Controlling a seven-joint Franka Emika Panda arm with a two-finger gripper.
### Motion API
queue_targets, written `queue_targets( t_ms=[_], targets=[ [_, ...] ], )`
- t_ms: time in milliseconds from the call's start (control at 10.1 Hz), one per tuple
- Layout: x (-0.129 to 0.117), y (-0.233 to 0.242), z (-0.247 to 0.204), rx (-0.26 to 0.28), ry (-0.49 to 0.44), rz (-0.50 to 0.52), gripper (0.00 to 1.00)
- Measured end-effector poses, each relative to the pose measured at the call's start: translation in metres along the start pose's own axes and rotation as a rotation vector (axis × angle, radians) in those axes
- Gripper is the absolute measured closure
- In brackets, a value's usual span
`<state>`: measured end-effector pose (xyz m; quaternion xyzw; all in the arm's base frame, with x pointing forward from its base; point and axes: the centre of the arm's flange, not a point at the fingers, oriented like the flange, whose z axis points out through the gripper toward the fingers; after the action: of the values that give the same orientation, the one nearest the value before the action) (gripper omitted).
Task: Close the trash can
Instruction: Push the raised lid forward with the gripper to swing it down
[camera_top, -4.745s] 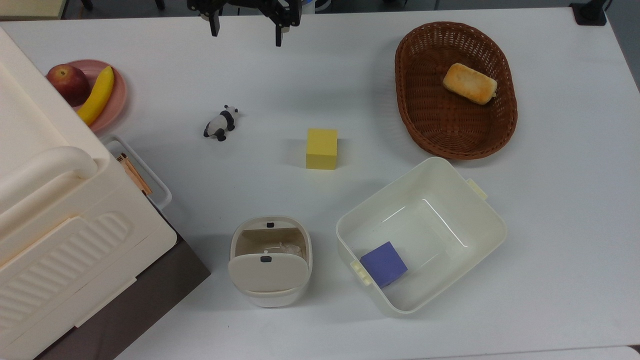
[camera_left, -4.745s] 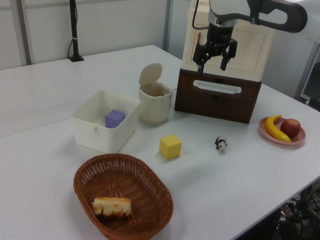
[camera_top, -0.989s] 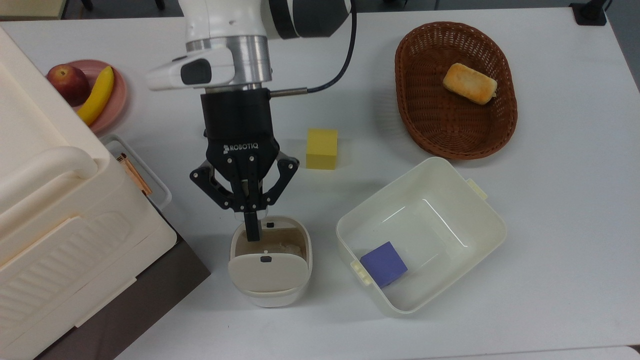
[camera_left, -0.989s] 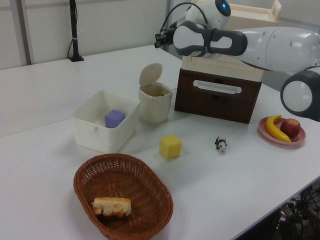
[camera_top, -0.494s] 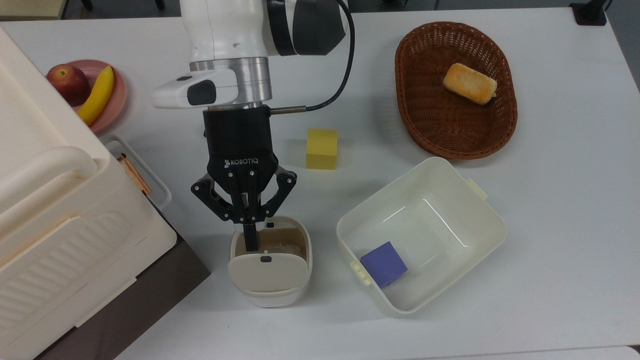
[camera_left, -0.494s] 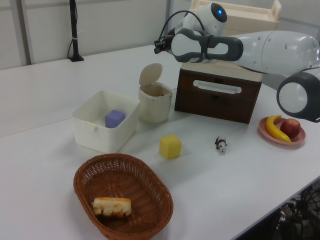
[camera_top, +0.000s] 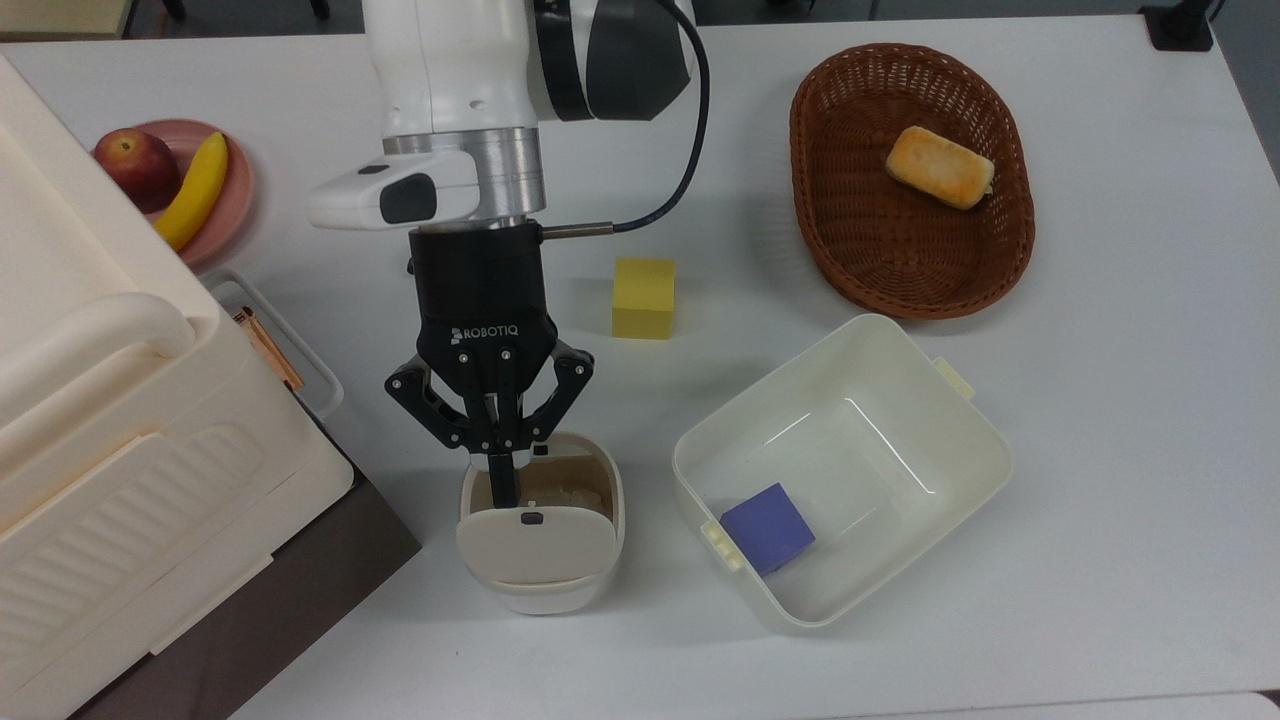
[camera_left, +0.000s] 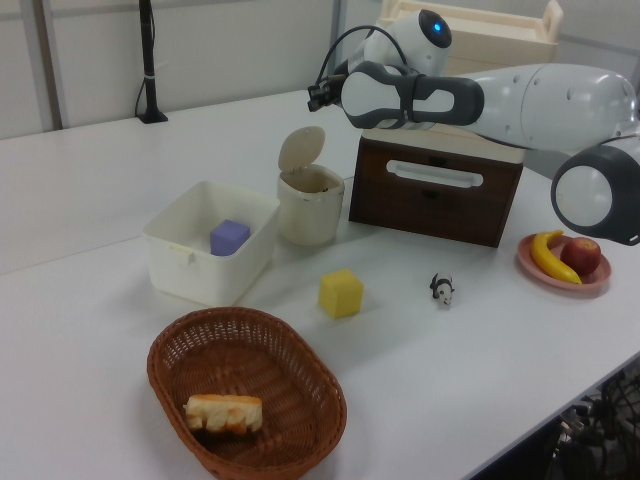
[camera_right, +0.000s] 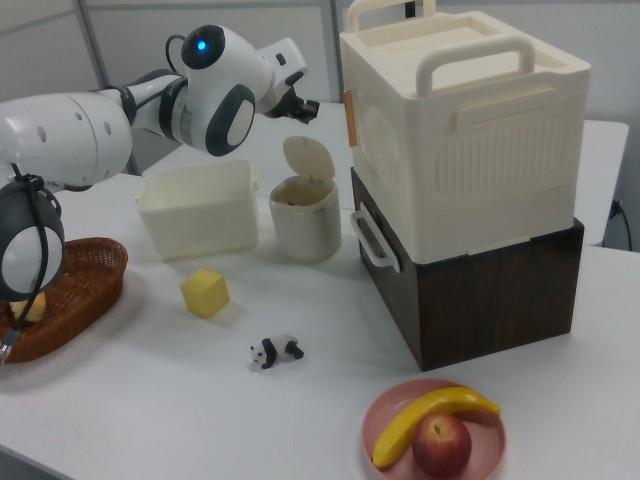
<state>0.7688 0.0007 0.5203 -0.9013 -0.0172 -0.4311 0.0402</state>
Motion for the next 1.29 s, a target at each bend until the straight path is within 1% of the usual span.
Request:
queue_targets(
  t_ms=[395, 593, 989, 1285],
  targets=[
    [-0.009, 0.0, 0.012, -0.007, -0.019, -0.017, 0.99],
    [-0.015, 0.0, 0.02, -0.016, -0.034, -0.041, 0.99],
    [-0.018, 0.001, 0.022, -0.019, -0.039, -0.048, 0.99],
    [-0.022, 0.008, 0.025, -0.039, -0.051, -0.074, 0.99]
  ],
)
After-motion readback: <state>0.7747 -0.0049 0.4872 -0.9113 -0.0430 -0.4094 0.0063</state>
